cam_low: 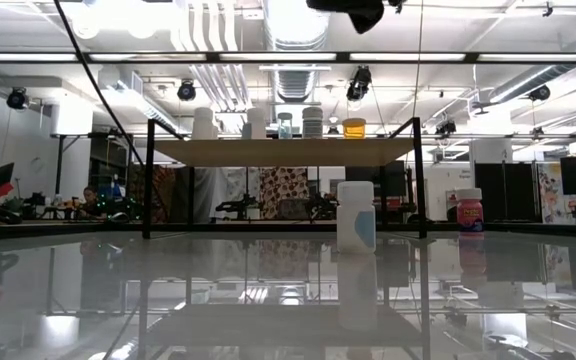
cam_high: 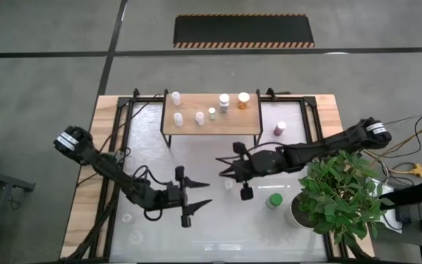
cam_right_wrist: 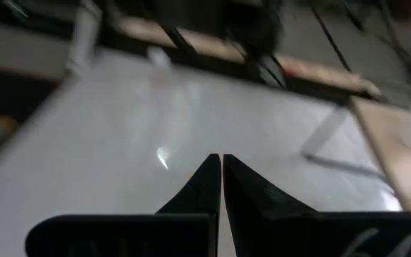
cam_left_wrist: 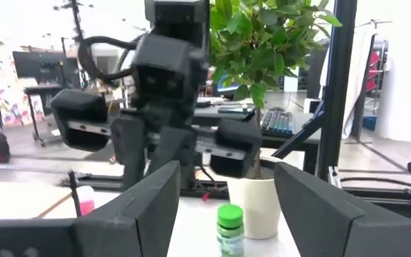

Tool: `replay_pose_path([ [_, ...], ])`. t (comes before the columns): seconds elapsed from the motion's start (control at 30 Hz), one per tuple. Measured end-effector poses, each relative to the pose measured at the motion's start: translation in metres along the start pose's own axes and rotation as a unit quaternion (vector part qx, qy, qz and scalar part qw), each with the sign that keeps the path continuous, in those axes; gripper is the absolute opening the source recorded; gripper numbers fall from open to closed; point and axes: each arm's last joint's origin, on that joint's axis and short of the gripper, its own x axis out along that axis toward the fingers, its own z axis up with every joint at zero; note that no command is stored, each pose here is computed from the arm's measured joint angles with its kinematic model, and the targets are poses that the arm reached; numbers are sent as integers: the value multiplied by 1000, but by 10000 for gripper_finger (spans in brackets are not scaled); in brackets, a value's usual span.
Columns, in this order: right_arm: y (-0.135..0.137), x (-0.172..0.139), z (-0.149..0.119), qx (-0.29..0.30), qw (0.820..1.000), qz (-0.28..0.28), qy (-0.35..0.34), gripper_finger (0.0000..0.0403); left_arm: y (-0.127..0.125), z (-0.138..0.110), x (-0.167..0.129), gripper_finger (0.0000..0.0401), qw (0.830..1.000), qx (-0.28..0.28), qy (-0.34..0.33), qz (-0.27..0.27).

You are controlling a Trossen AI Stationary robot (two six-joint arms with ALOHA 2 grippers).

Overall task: Pick and place medicine bottles onto shelf by color
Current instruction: Put the transparent pill bottle on the shelf

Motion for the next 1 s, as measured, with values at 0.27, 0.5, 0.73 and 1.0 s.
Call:
replay_pose_path([
  [0.27,6,0,-30,4,997,36,-63,9,-6,-17,1,211,983,-178,49,24],
  [0.5,3,-6,-31,-3,997,32,-67,9,-14,-17,-10,187,892,-364,251,99],
  [0.73,4,-5,-35,-7,998,33,-61,9,-18,3,-50,159,624,-391,622,267],
  [1.0,6,3,-44,-8,999,37,-39,9,-20,2,-105,164,484,-358,674,428],
])
